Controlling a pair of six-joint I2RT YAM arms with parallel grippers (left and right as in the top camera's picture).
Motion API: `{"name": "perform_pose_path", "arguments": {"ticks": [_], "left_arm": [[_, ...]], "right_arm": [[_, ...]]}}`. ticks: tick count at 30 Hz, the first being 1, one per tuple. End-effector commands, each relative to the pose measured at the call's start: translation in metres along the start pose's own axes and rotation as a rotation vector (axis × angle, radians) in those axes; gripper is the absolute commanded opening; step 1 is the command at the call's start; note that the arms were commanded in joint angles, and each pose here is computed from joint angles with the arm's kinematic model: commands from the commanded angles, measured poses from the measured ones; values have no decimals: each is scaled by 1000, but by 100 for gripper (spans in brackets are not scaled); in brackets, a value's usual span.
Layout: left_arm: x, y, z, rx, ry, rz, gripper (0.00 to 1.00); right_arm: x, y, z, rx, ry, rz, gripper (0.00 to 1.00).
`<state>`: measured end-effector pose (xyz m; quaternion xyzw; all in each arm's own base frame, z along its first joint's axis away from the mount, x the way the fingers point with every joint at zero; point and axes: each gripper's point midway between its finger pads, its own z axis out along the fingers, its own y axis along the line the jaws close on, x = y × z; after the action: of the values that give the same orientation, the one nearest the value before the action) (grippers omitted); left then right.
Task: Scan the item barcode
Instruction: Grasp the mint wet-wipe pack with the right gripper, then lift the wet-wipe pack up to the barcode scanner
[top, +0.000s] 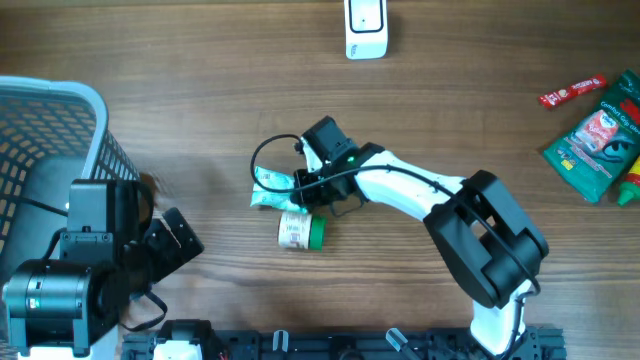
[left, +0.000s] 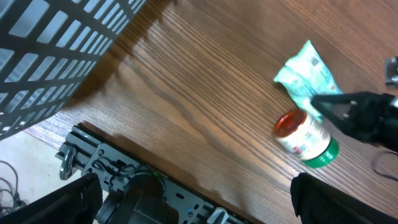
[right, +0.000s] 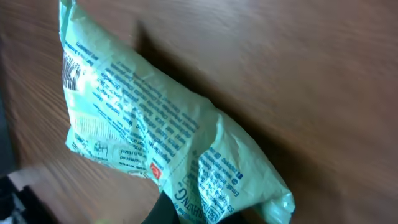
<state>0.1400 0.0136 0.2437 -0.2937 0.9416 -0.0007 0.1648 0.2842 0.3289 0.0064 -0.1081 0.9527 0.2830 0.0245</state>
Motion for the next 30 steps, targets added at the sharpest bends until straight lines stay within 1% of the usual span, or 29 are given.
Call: {"name": "perform_pose_path", "arguments": {"ticks": [1, 2, 3, 4, 5, 8, 11, 14, 15, 16, 19, 24, 26, 28, 30], "left_arm": [[0, -1, -1, 7, 0, -7, 100], [0, -1, -1, 7, 0, -7, 100], [0, -1, -1, 7, 0, -7, 100], [0, -1, -1, 7, 0, -7, 100], [0, -1, -1, 7, 0, -7, 100], [0, -1, -1, 7, 0, -7, 100], [0, -1, -1, 7, 0, -7, 100], [0, -1, -1, 7, 0, -7, 100], [0, -1, -1, 7, 0, -7, 100], [0, -1, -1, 7, 0, -7, 100], [0, -1, -1, 7, 0, -7, 100], [0, -1, -1, 7, 0, -7, 100], [0, -1, -1, 7, 0, -7, 100], [0, -1, -1, 7, 0, -7, 100], [0, -1, -1, 7, 0, -7, 100]], "right_arm": [[-27, -11, -67, 11, -106, 227, 5], [-29, -13, -98, 1, -138, 341, 4], [-27, -14, -118, -7, -154, 432, 5], [-23, -14, -142, -14, -178, 489, 5], [-20, -13, -156, -16, -195, 464, 5], [-6, -3, -184, -3, -215, 213, 5], [5, 10, -212, -5, -262, 43, 5], [40, 24, -253, 5, -301, -178, 5], [55, 24, -262, 15, -290, -218, 4], [80, 23, -272, 20, -265, -257, 4], [118, 34, -292, -30, -261, -354, 5], [144, 48, -328, -70, -415, -440, 5], [138, 50, -331, -65, -445, -452, 5], [117, 42, -329, -5, -501, -448, 5], [76, 11, -332, 206, -610, -400, 5]]}}
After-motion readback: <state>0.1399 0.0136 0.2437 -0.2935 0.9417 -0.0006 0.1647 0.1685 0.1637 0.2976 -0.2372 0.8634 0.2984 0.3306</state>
